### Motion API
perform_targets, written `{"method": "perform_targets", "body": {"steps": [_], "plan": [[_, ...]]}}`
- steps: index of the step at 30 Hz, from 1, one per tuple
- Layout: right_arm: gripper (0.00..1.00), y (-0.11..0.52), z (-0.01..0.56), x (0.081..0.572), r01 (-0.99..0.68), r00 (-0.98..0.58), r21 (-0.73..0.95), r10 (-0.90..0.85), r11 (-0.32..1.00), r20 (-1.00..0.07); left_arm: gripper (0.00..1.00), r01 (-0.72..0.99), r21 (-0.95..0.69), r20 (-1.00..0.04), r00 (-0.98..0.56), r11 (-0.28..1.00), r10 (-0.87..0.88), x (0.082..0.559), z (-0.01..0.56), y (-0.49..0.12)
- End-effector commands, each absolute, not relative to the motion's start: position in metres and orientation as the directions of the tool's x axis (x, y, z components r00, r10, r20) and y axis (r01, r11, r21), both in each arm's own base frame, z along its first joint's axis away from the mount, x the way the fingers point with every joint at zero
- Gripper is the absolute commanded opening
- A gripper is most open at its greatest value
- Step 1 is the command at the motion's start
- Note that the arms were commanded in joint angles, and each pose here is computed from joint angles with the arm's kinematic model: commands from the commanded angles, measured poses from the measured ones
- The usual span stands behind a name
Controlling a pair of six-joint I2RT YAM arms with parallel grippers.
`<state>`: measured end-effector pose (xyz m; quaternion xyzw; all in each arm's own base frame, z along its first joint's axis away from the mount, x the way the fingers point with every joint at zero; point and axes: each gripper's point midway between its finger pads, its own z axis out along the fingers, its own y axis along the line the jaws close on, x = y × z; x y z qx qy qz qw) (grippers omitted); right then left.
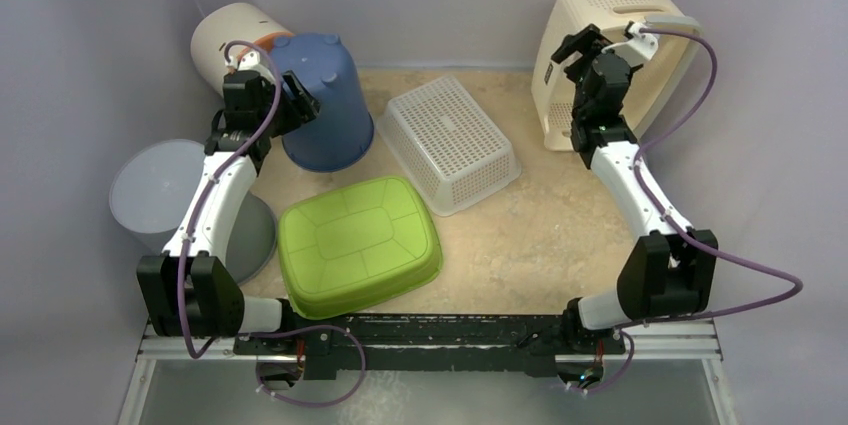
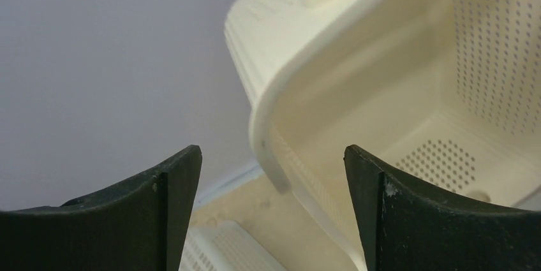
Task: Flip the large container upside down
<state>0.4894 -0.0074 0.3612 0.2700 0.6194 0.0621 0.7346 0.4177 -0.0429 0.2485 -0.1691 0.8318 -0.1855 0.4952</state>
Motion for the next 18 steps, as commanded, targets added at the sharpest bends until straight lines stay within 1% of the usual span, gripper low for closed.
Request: {"method": "perform_targets", "body": {"steps": [1,4,7,11,18], "plan": [[0.84,0.006,0.346,0.469,0.259,0.063,0.472,0.473,0.843,-0.879,0.68,-0.052,-0.497,-0.792,-0.381,0.866,-0.477,0.42,0.272,-0.043],[0.84,0.01,0.334,0.454,0.281,-0.039,0.447,0.475,0.849,-0.879,0.68,-0.048,-0.498,-0.793,-0.379,0.866,-0.477,0.417,0.273,-0.043],[0.84,0.007,0.335,0.432,0.303,-0.075,0.427,0.468,0.852,-0.88,0.68,-0.05,-0.5,-0.793,-0.376,0.865,-0.48,0.414,0.273,-0.043],[0.82,0.001,0.364,0.401,0.313,-0.059,0.408,0.447,0.858,-0.893,0.68,-0.047,-0.503,-0.792,-0.376,0.863,-0.481,0.412,0.272,-0.044],[0.78,-0.024,0.426,0.361,0.38,-0.002,0.299,0.324,0.875,-0.946,0.68,-0.038,-0.512,-0.789,-0.375,0.858,-0.487,0.414,0.272,-0.046]]}}
